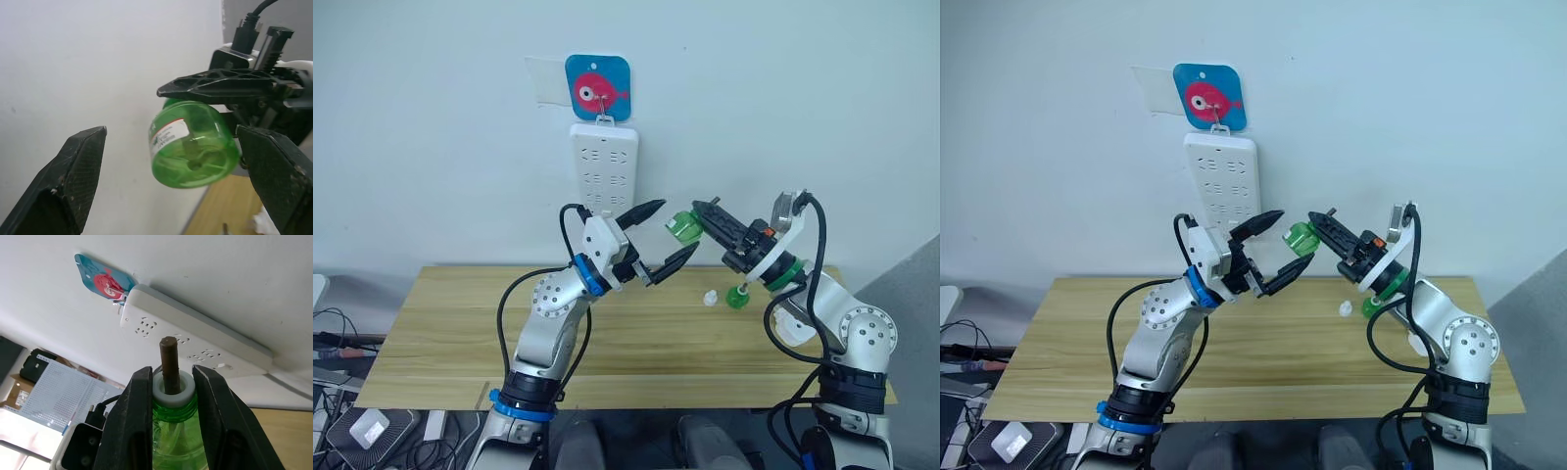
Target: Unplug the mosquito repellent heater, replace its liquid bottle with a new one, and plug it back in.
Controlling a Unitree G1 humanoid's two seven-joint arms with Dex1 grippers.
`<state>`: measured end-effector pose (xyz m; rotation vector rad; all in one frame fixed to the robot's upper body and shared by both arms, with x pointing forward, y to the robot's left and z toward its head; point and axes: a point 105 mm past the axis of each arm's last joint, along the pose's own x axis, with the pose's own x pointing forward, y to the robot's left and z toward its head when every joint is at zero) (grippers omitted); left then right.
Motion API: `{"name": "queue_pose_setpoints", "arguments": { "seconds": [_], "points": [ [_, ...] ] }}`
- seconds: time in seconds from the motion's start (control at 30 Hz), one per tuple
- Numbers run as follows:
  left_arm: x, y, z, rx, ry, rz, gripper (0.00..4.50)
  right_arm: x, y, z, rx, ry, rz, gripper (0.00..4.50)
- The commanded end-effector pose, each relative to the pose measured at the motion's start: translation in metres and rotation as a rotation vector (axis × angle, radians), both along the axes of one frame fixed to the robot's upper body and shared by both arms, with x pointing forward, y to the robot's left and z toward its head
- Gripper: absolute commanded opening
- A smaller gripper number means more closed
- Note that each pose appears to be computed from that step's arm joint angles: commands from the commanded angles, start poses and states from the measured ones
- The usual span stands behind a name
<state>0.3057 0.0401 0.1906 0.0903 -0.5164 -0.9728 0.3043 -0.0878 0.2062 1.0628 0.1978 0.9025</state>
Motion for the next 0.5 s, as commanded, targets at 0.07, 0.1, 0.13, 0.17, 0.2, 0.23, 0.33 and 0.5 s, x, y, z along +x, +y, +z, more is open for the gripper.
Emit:
{"name": "queue_pose_setpoints", "arguments": {
  "seconds": [0.07,0.1,0.13,0.17,0.2,0.23,0.33,0.5],
  "points": [
    [-0.0059,-0.0100,0.0126,-0.043,-0.068,0.001,4.50,-0.0086,0.0037,0.0164,0.024,-0.047,0.021,0.84],
    [-0.0064,-0.0116,0.0121,-0.045,-0.067,0.001,4.50,-0.0091,0.0042,0.0172,0.026,-0.047,0.021,0.84],
    [-0.0066,-0.0127,0.0113,-0.046,-0.064,0.001,4.50,-0.0093,0.0046,0.0178,0.027,-0.046,0.021,0.84],
    [-0.0071,-0.0140,0.0105,-0.045,-0.065,0.001,4.50,-0.0093,0.0047,0.0184,0.029,-0.045,0.021,0.84],
    [-0.0073,-0.0147,0.0101,-0.045,-0.065,0.002,4.50,-0.0093,0.0048,0.0189,0.031,-0.044,0.020,0.84],
    [-0.0072,-0.0149,0.0100,-0.049,-0.062,0.005,4.50,-0.0095,0.0049,0.0192,0.031,-0.044,0.021,0.84],
    [-0.0077,-0.0155,0.0111,-0.053,-0.068,0.009,4.50,-0.0101,0.0052,0.0194,0.026,-0.046,0.025,0.84],
    [-0.0083,-0.0153,0.0083,-0.047,-0.059,0.006,3.62,-0.0102,0.0050,0.0199,0.025,-0.047,0.026,0.84]
  ]
}}
